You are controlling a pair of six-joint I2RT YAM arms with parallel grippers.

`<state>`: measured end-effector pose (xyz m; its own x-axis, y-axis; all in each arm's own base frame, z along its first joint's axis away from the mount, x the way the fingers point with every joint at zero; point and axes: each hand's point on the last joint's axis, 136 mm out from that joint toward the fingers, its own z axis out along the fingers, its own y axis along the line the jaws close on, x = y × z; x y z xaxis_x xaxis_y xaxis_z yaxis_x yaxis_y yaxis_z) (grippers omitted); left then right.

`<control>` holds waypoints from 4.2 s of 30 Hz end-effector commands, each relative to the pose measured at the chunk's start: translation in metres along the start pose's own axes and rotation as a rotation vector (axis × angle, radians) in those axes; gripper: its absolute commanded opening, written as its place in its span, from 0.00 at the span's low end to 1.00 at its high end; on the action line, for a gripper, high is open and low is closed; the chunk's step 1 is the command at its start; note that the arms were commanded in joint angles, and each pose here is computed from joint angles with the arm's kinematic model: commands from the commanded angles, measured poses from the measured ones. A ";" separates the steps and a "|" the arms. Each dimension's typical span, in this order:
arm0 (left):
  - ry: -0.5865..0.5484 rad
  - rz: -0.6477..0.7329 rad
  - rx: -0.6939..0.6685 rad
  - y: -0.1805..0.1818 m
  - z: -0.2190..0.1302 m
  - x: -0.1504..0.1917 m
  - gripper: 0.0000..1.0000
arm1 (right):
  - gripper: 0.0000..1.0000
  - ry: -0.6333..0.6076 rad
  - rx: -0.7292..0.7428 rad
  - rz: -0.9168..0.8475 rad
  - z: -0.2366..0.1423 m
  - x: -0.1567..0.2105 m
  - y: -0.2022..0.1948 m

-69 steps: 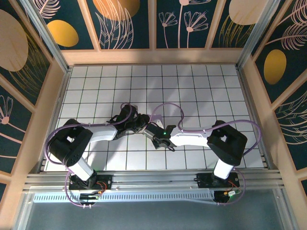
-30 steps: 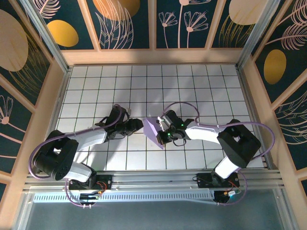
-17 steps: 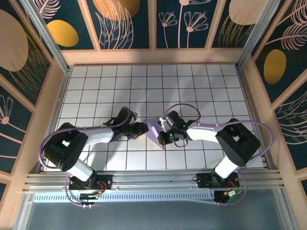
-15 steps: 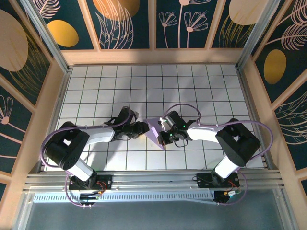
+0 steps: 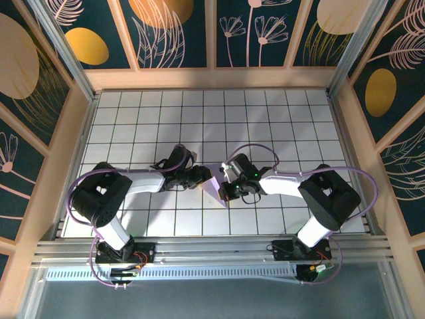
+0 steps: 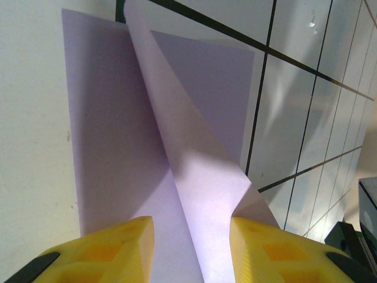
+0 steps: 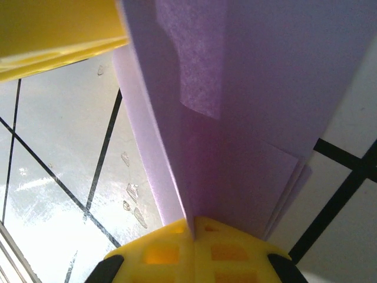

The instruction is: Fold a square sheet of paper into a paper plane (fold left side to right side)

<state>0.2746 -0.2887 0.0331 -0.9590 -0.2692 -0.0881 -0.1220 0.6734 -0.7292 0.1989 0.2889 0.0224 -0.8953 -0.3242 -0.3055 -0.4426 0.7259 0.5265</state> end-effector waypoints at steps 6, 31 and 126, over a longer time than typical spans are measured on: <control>0.036 0.007 -0.015 -0.002 0.014 -0.001 0.39 | 0.00 0.020 -0.008 0.017 0.004 0.006 -0.006; 0.050 0.010 -0.180 0.033 0.020 0.003 0.40 | 0.15 -0.005 -0.037 0.020 -0.003 -0.003 0.001; 0.039 0.010 -0.185 0.033 0.016 0.004 0.40 | 0.00 -0.069 -0.086 0.191 0.000 -0.035 -0.031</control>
<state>0.2844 -0.2979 0.0223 -0.9683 -0.2298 -0.0981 -0.1046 0.7292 -0.6762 0.2439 0.2792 0.0231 -0.9596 -0.1271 -0.2511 -0.2671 0.6926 0.6701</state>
